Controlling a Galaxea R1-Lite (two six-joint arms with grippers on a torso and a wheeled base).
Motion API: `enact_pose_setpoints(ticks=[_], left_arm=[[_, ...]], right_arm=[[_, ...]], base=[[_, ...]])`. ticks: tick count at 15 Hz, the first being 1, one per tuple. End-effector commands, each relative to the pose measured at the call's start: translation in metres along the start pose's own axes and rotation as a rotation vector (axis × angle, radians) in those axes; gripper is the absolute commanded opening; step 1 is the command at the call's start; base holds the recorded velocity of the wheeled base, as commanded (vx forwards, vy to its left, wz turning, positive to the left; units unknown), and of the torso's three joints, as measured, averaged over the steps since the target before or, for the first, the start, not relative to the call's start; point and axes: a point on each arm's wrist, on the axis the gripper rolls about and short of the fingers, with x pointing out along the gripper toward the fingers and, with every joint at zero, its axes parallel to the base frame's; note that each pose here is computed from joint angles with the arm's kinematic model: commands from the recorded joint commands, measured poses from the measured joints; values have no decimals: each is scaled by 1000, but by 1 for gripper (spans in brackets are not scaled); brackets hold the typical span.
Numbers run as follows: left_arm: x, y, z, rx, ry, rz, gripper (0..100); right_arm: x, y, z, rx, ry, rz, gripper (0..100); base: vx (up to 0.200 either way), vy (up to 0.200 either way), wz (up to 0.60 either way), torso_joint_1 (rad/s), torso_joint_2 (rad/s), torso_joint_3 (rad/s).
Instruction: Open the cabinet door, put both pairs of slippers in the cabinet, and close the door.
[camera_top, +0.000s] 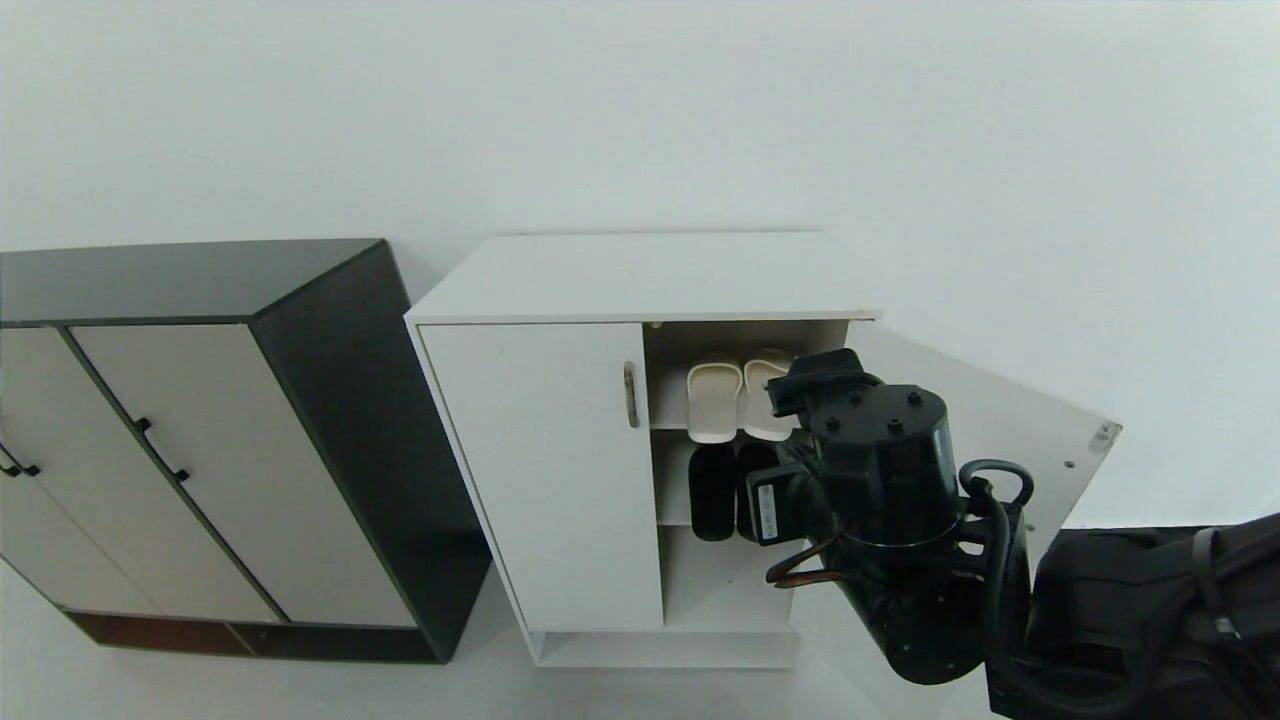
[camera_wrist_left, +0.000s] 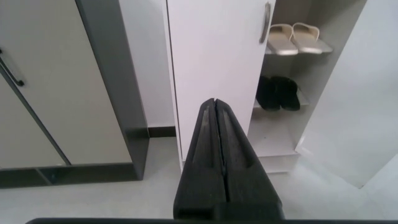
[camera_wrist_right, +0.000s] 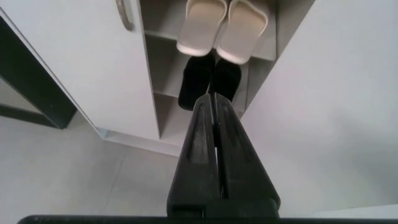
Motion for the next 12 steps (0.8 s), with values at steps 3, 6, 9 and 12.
enact_pose_setpoints(ticks=[3,6,9,12], left_arm=[[0,0,0,0,1,0,0],[0,0,0,0,1,0,0],[0,0,0,0,1,0,0],[0,0,0,-1,1,0,0]], right_arm=[[-1,0,1,3,-3,1,0],[1,-3,-1,-2,3,-7,0],[1,-3,-1,-5,3,-9,0],[2,-4,0,6,-8,-6,0]], base=[[0,0,0,217,-526,-315],[0,0,0,170,-387,-225],[0,0,0,28,-63,-36],[0,0,-400,5,0,0]])
